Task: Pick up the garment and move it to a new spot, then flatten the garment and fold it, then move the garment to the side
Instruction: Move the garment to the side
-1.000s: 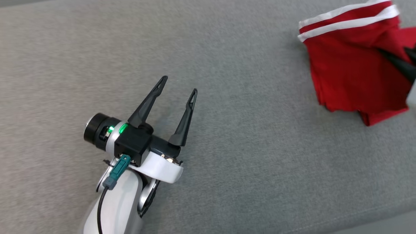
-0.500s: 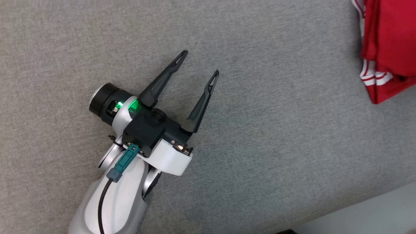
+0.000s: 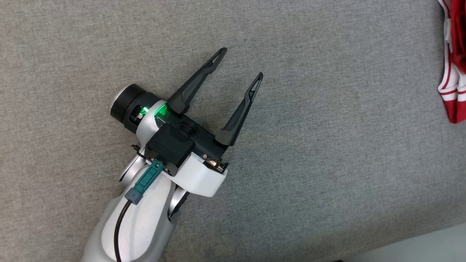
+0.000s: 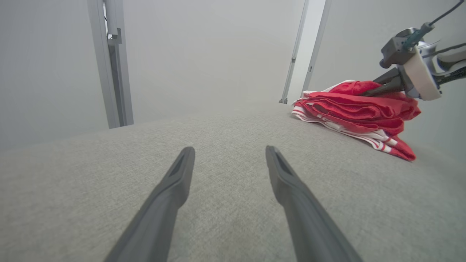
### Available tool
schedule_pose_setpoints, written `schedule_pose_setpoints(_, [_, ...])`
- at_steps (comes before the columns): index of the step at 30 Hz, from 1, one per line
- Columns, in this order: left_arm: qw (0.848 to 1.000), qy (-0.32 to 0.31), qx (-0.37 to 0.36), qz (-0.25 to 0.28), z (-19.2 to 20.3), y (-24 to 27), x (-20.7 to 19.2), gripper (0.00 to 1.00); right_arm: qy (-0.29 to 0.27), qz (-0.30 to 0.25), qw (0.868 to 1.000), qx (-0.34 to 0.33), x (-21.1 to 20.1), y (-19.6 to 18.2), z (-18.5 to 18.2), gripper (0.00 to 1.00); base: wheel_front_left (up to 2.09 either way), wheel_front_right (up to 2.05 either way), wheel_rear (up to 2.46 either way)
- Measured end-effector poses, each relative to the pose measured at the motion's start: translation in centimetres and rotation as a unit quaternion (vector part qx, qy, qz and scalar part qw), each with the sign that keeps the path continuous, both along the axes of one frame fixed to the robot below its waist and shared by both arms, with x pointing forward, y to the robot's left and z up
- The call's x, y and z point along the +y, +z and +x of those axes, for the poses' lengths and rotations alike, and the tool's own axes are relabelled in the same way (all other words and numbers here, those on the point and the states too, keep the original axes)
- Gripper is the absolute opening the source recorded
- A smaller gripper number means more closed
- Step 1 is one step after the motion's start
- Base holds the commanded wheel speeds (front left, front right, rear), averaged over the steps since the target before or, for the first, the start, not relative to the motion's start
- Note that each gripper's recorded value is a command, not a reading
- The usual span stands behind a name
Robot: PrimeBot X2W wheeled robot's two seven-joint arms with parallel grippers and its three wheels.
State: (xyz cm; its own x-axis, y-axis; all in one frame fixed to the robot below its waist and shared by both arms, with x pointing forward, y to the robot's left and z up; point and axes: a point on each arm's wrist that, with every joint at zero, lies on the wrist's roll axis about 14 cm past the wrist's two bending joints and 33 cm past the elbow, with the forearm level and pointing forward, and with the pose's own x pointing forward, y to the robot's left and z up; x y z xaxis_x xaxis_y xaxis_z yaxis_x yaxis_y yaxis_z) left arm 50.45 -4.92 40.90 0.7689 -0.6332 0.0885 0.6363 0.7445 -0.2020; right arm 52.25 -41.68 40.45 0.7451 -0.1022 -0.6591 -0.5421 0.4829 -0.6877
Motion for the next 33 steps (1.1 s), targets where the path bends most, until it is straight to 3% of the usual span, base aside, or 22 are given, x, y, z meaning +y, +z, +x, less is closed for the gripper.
schedule_pose_setpoints(1, [1.0, 0.001, -0.001, 0.001, 0.0, 0.0, 0.1, 1.0, 0.003, -0.001, 1.0, -0.001, 0.1, -0.1, 0.1, 1.0, 0.0, 0.0, 0.0])
schedule_pose_setpoints(7, [1.0, 0.01, -0.001, 0.009, 0.0, 0.4, 0.7, 1.0, -0.008, -0.004, 1.0, -0.02, 0.1, 0.8, 0.7, 1.0, 0.0, 0.0, 0.0])
schedule_pose_setpoints(16, [0.999, 0.025, -0.015, 0.013, -1.4, 3.5, 1.5, 1.0, -0.027, -0.03, 0.996, -0.073, -0.7, 6.3, 0.8, 1.0, 0.0, 0.0, 0.0])
schedule_pose_setpoints(21, [0.998, 0.057, -0.023, 0.011, -2.3, 5.8, 3.1, 1.0, -0.026, 0.011, 0.989, -0.142, 0.9, 10.7, 1.6, 1.0, 0.0, 0.0, 0.0])
schedule_pose_setpoints(28, [0.989, 0.141, -0.033, 0.019, -3.9, 8.5, 7.9, 1.0, 0.05, 0.153, 0.952, -0.262, 9.4, 16.2, 2.5, 1.0, 0.0, 0.0, 0.0])
schedule_pose_setpoints(33, [0.978, 0.199, -0.045, 0.03, -5.6, 10.2, 11.8, 1.0, 0.089, 0.267, 0.907, -0.315, 15.9, 18.5, 1.2, 1.0, 0.0, 0.0, 0.0])
